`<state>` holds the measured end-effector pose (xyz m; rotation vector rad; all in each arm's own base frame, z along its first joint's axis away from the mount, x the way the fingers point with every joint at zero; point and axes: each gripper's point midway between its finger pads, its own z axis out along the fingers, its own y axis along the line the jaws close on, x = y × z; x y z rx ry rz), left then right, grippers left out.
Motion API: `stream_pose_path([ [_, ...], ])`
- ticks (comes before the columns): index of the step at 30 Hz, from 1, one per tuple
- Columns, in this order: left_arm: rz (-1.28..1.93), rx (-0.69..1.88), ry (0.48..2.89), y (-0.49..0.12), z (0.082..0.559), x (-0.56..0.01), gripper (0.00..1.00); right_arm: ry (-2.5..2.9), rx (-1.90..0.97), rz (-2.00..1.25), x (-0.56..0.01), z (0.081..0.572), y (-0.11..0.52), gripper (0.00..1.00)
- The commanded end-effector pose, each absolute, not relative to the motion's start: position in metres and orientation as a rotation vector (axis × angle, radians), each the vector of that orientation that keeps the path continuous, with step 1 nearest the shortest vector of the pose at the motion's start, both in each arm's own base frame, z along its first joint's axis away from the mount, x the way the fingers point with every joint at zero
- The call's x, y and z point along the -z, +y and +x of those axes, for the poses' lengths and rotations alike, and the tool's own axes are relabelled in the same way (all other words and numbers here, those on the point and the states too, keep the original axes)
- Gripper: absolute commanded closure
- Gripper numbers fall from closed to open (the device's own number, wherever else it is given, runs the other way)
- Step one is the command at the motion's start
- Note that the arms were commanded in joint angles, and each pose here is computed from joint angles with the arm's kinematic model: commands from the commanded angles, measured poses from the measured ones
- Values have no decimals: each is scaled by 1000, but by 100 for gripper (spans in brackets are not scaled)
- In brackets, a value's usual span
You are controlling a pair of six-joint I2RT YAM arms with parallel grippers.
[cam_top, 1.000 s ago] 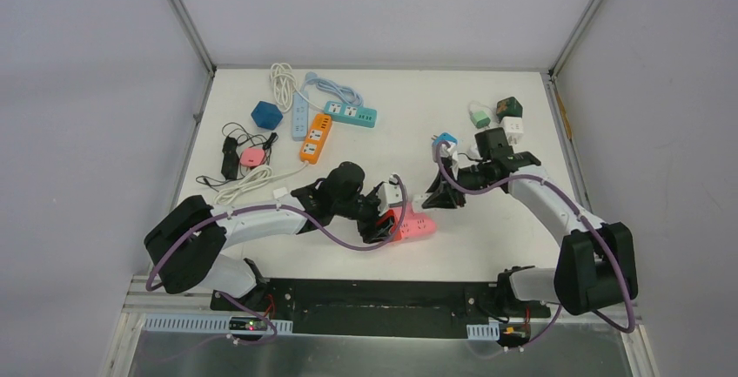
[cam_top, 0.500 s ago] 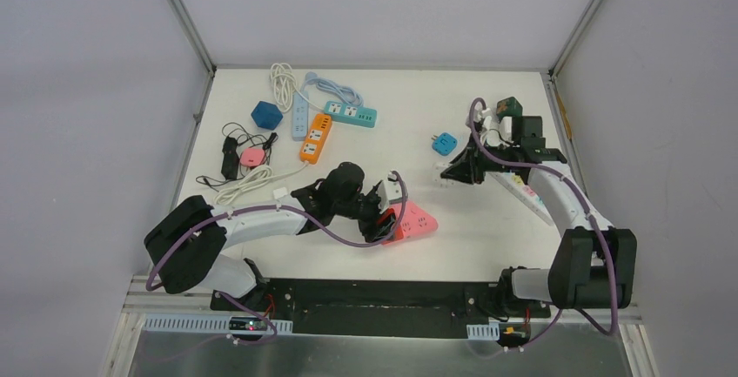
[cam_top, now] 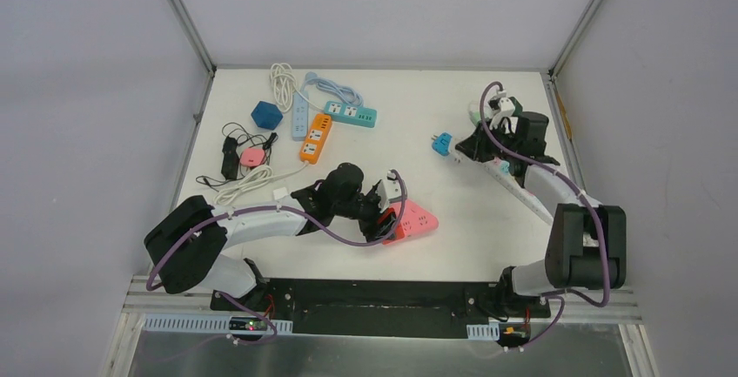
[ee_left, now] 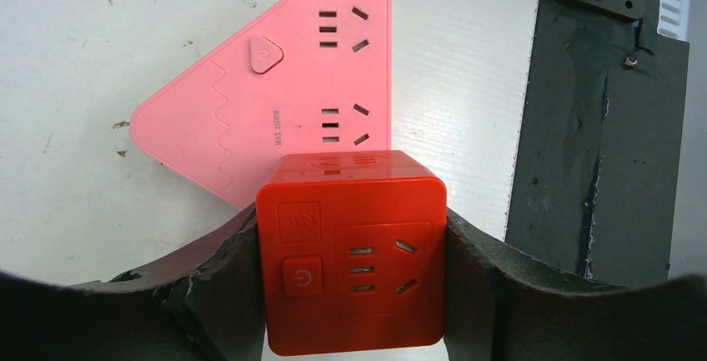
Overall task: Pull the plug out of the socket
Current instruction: Place the plug at the center of the board.
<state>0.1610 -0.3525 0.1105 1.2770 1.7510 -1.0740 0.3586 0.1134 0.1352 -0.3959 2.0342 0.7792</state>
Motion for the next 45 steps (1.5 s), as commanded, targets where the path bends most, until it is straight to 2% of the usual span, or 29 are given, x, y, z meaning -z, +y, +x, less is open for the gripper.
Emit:
stream_pose_path([
  [1, 1253, 1069, 1863, -344, 156, -90, 100, 1992, -627, -204, -150, 418, 91, 100],
  [8, 1244, 1081, 1874, -345, 154, -90, 100, 2025, -641, -205, -138, 464, 95, 100],
  [9, 1241, 1082, 1872, -345, 154, -90, 100, 2060, -392, -48, -126, 486, 56, 100],
  [10, 1237, 1083, 1871, -344, 154, -91, 100, 2078, -320, -2, -121, 494, 44, 100],
  [13, 1233, 1083, 1865, -344, 154, -91, 100, 2153, -324, 11, -99, 506, 44, 100],
  [17, 1233, 1085, 1862, -343, 153, -91, 100, 2207, -327, 21, -78, 508, 44, 100],
  [26, 1235, 1092, 1852, -345, 153, -92, 100, 2238, -329, 26, -71, 506, 44, 100],
  [38, 1191, 1138, 1867, -344, 148, -93, 100, 2199, -327, 20, -108, 491, 44, 100],
  [39, 1192, 1141, 1868, -344, 147, -93, 100, 2187, -285, -72, -111, 489, 41, 24],
  [40, 1192, 1142, 1865, -344, 148, -94, 100, 2170, -260, -152, -116, 487, 40, 3],
  [41, 1191, 1143, 1866, -345, 148, -94, 100, 2162, -242, -177, -119, 485, 38, 1],
  [45, 1185, 1157, 1864, -346, 148, -95, 100, 2122, -217, -239, -135, 476, 36, 0],
])
